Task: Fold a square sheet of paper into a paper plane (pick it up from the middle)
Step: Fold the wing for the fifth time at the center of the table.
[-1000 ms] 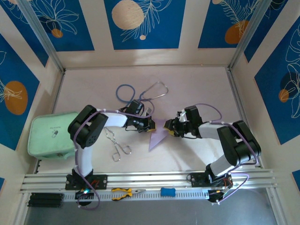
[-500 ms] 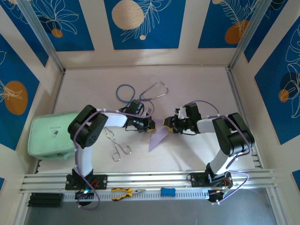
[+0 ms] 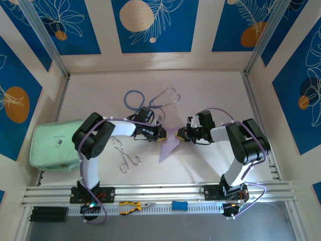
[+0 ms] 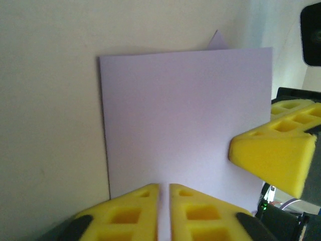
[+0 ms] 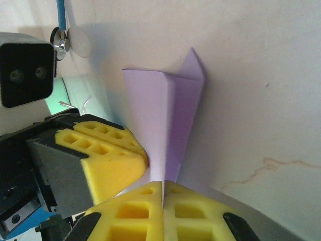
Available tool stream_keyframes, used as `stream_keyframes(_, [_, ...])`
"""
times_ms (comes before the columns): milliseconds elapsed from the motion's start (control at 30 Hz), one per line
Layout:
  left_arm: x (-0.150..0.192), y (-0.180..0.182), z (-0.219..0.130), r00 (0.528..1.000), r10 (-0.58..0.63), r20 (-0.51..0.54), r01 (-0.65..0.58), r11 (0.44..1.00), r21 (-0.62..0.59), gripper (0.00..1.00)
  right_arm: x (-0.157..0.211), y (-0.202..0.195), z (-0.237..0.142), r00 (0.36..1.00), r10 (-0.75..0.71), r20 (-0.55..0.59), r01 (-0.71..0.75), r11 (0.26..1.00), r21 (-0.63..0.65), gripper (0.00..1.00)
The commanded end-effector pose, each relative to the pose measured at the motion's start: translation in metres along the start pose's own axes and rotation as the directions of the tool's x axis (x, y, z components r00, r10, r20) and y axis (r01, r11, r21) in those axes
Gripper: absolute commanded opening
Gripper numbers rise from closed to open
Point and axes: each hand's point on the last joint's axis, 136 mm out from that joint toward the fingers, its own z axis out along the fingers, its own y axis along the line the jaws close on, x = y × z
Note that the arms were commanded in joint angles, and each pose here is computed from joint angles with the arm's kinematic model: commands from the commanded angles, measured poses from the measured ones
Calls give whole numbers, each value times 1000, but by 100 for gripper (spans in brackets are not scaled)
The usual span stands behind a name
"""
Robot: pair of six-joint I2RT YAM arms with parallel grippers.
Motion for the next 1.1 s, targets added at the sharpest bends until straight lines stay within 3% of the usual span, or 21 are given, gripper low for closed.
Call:
stream_keyframes(0, [-4, -13, -21, 999, 41, 36, -40, 999, -15, 22, 2, 2, -4, 1000, 11, 24, -11, 1000, 8, 5])
stream_keyframes(200, [-4, -25, -43, 990, 112, 88, -110, 993, -31, 32, 2, -1, -8, 996, 60, 71, -62, 997, 37, 2])
stream_keyframes(700, [13, -32, -81, 948, 259, 185, -248, 965, -81, 34, 8, -13, -21, 956, 211, 201, -230, 971, 73, 0])
stream_keyframes(867, [33, -30, -80, 893, 420, 162, -384, 899, -210, 34, 10, -15, -24, 932, 258, 253, -285, 956, 74, 0])
stream_keyframes(1067, [60, -40, -62, 783, 618, 79, -573, 764, -297, 40, 11, -13, -28, 911, 286, 298, -322, 943, 79, 0])
